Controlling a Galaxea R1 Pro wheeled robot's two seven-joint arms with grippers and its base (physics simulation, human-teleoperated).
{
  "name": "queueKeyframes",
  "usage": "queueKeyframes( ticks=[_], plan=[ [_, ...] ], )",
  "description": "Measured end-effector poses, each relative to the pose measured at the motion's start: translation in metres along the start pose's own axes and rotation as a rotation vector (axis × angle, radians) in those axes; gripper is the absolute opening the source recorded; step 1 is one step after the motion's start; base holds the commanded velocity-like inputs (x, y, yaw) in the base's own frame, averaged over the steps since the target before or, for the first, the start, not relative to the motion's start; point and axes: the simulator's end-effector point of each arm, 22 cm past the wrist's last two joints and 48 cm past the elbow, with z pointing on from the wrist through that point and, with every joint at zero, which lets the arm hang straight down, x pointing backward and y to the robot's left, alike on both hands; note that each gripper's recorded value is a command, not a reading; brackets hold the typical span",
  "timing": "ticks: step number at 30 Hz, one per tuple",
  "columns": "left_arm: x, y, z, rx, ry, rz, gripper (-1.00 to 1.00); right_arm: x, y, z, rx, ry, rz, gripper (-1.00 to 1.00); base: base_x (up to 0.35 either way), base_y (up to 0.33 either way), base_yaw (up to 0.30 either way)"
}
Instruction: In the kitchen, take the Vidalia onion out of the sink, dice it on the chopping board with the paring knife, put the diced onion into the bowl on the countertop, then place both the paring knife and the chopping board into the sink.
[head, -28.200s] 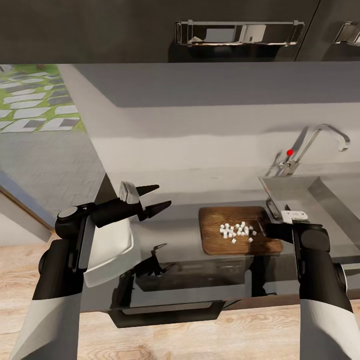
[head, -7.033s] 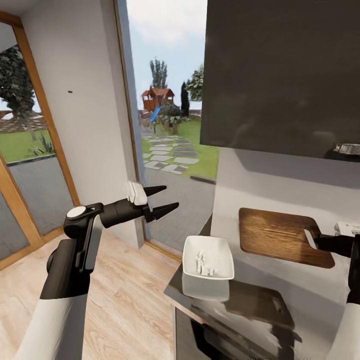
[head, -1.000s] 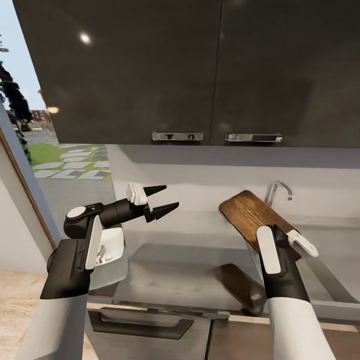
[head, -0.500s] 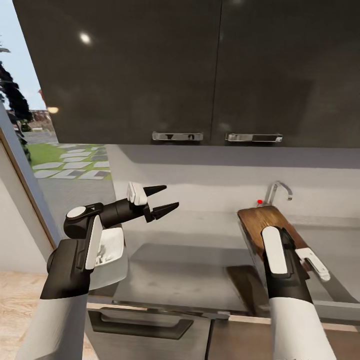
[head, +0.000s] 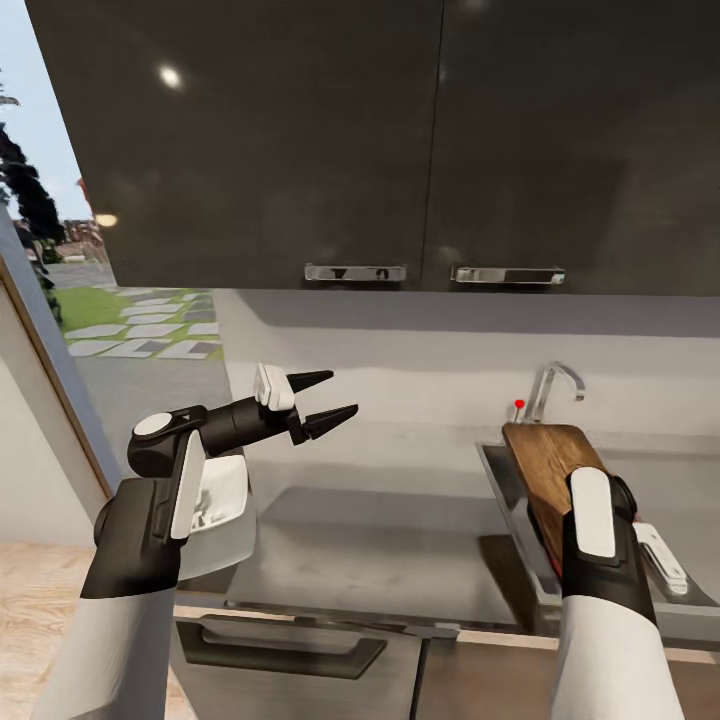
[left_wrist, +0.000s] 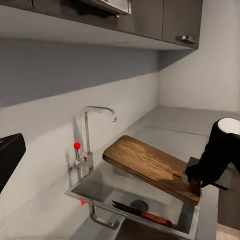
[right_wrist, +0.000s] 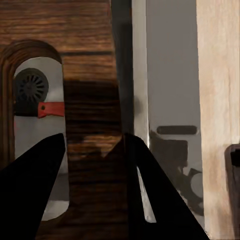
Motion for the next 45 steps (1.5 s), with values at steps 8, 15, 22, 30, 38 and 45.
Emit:
queueKeyframes(
  ticks=[8, 15, 22, 30, 38, 45],
  plan=[
    [0.0000, -0.0002, 0.0002, 0.001, 0.000, 0.000, 1.00, 0.0037, 0.0078, 0.0005, -0.037, 0.020, -0.018, -1.00, 0.000, 0.000, 0.000],
    [-0.0006, -0.0013, 0.0002, 0.002, 0.000, 0.001, 1.00, 0.0037, 0.0079, -0.0001, -0.040, 0.022, -0.018, -1.00, 0.075, 0.000, 0.000],
    [0.0000, -0.0008, 0.0009, 0.002, -0.001, -0.001, 1.00, 0.0035, 0.0072, 0.0014, -0.036, 0.023, -0.015, -1.00, 0.034, 0.000, -0.016],
    [0.0021, 0.0004, 0.0011, 0.002, 0.001, -0.005, 1.00, 0.0044, 0.0064, 0.0036, -0.032, 0.025, -0.015, -1.00, 0.001, 0.000, -0.125],
    [0.0063, 0.0026, 0.0017, 0.001, 0.004, -0.011, 1.00, 0.0060, 0.0057, 0.0067, -0.025, 0.024, -0.018, -1.00, 0.000, 0.000, -0.001],
    [0.0067, 0.0026, 0.0017, 0.001, 0.004, -0.012, 1.00, 0.0061, 0.0053, 0.0070, -0.024, 0.024, -0.019, -1.00, 0.104, 0.000, 0.000]
  ],
)
